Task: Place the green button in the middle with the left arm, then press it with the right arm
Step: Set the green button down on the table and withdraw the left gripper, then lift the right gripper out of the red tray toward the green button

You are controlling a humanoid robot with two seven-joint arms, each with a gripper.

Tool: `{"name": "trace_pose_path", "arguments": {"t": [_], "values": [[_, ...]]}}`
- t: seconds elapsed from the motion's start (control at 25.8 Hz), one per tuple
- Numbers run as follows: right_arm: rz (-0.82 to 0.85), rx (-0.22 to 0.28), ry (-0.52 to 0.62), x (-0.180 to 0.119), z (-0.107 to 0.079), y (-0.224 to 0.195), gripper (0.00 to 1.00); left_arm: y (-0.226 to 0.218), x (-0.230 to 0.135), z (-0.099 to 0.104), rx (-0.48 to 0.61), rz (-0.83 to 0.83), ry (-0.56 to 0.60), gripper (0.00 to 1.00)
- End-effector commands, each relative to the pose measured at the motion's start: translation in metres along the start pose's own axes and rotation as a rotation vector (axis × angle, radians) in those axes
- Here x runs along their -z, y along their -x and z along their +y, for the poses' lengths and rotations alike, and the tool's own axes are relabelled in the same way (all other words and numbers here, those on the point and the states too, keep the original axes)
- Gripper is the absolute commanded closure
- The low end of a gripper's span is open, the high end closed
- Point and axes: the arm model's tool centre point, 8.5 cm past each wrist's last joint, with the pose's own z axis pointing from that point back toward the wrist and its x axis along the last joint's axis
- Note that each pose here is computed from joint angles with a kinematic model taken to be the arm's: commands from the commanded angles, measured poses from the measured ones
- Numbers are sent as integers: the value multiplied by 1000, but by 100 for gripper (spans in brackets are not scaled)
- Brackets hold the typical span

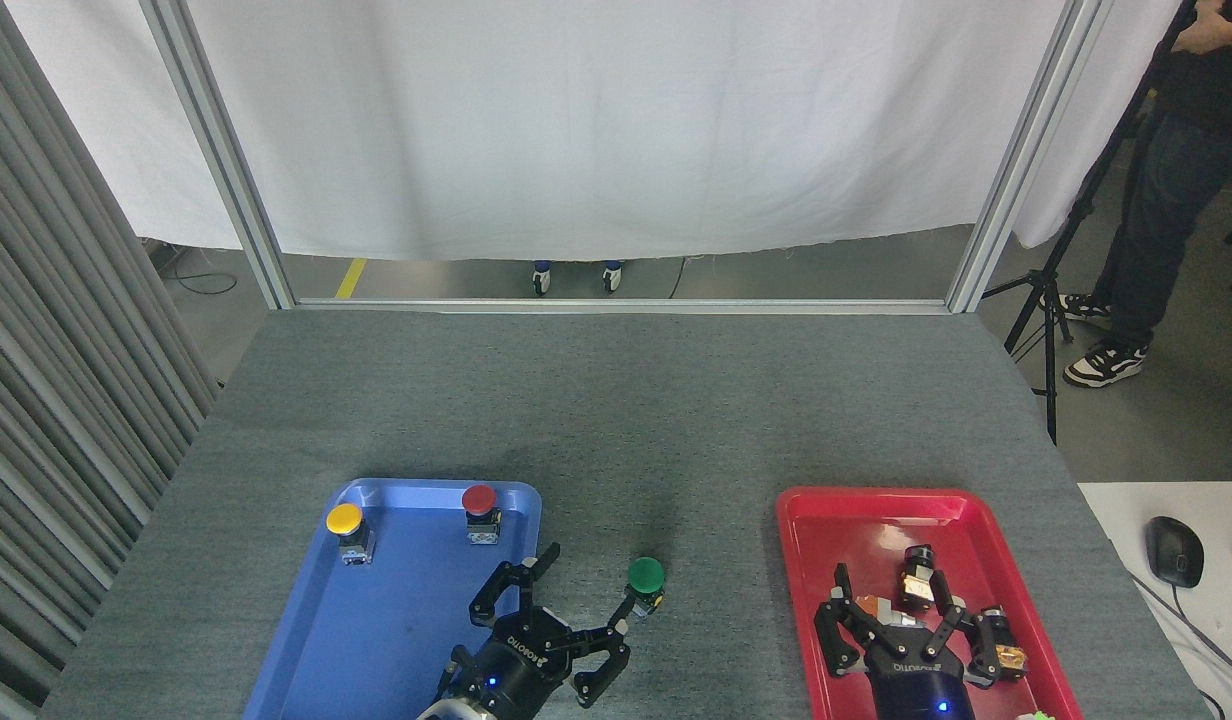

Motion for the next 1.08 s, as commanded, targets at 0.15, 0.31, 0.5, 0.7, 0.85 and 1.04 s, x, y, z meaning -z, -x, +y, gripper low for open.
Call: {"name": "trace_pose_path", "arguments": {"t": [0.15, 0.31, 0.5, 0.7, 0.85, 1.04], "values": [[1, -1, -1, 0, 0, 0, 0, 71, -81, 15, 24, 380, -42, 1], [-1, -1, -1, 0, 0, 0, 0, 81, -92, 10, -13, 437, -34, 1], [1, -1, -1, 0, 0, 0, 0, 83, -91, 12, -25, 441, -46, 1], [1, 1, 0, 0, 0, 0, 0, 94, -97, 12, -6, 457, -41, 1], [1, 1, 0, 0, 0, 0, 0, 97, -98, 13, 1, 459, -42, 0], [1, -1, -1, 0, 0, 0, 0, 98, -99, 15, 5, 460, -45, 0]]}}
